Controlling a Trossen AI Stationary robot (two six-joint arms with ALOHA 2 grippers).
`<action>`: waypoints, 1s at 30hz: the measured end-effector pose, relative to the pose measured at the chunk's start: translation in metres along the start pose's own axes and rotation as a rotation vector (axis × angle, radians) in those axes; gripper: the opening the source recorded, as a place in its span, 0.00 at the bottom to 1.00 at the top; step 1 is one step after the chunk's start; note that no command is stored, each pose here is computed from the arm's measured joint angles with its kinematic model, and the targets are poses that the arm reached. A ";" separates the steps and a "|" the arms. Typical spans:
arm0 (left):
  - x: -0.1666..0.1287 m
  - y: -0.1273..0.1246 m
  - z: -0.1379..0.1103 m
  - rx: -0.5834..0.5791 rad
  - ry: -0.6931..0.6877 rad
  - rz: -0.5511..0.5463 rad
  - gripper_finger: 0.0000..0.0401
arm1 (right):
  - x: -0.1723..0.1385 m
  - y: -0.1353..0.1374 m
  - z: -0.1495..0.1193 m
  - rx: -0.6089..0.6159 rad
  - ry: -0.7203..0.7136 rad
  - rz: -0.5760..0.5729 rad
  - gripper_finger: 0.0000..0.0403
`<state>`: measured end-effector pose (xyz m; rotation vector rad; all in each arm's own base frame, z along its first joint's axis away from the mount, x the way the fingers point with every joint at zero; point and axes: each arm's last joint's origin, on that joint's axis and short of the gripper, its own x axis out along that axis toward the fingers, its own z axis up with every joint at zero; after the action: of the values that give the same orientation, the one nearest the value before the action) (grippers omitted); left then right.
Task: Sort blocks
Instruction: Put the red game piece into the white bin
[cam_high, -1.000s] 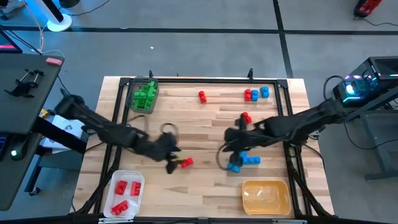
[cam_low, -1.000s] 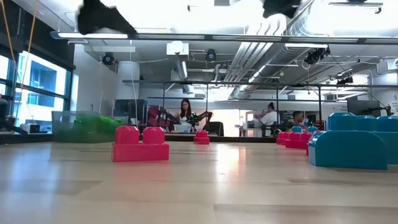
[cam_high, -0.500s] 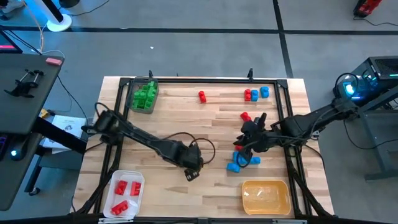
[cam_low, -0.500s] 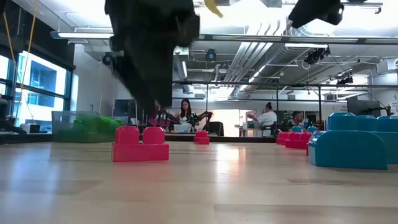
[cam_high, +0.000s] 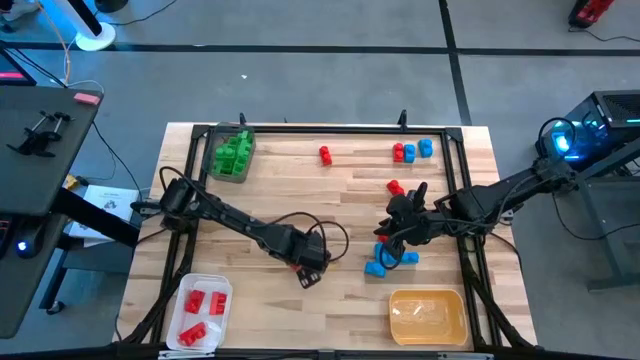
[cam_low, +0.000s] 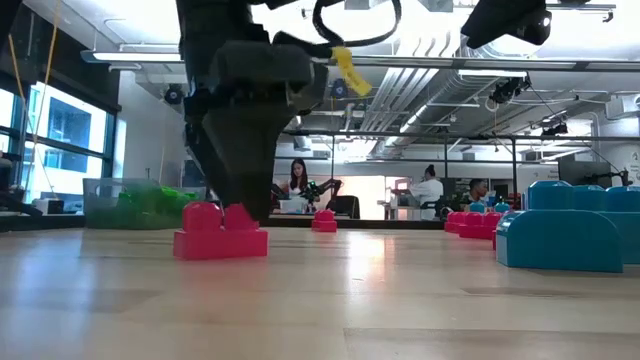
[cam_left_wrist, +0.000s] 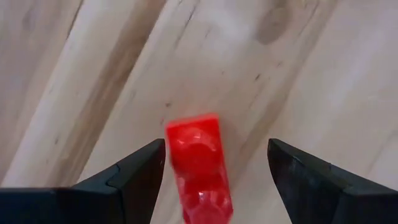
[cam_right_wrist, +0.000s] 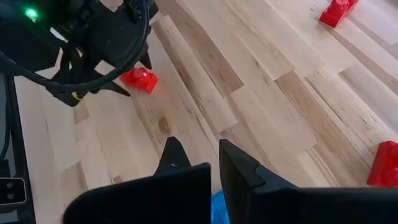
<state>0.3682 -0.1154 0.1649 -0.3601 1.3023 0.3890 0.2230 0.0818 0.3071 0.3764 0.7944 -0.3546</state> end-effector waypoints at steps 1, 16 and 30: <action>0.000 0.001 0.000 -0.015 0.003 0.003 0.67 | 0.000 0.000 0.000 0.000 0.000 0.000 0.00; 0.029 0.004 -0.003 -0.138 0.138 0.040 0.67 | 0.000 0.000 0.000 -0.017 -0.003 0.004 0.00; 0.006 0.009 -0.005 -0.040 0.147 0.007 0.23 | 0.000 0.000 0.000 -0.023 -0.003 0.003 0.00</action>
<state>0.3614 -0.1096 0.1576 -0.4241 1.4407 0.4010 0.2234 0.0820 0.3073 0.3556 0.7938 -0.3425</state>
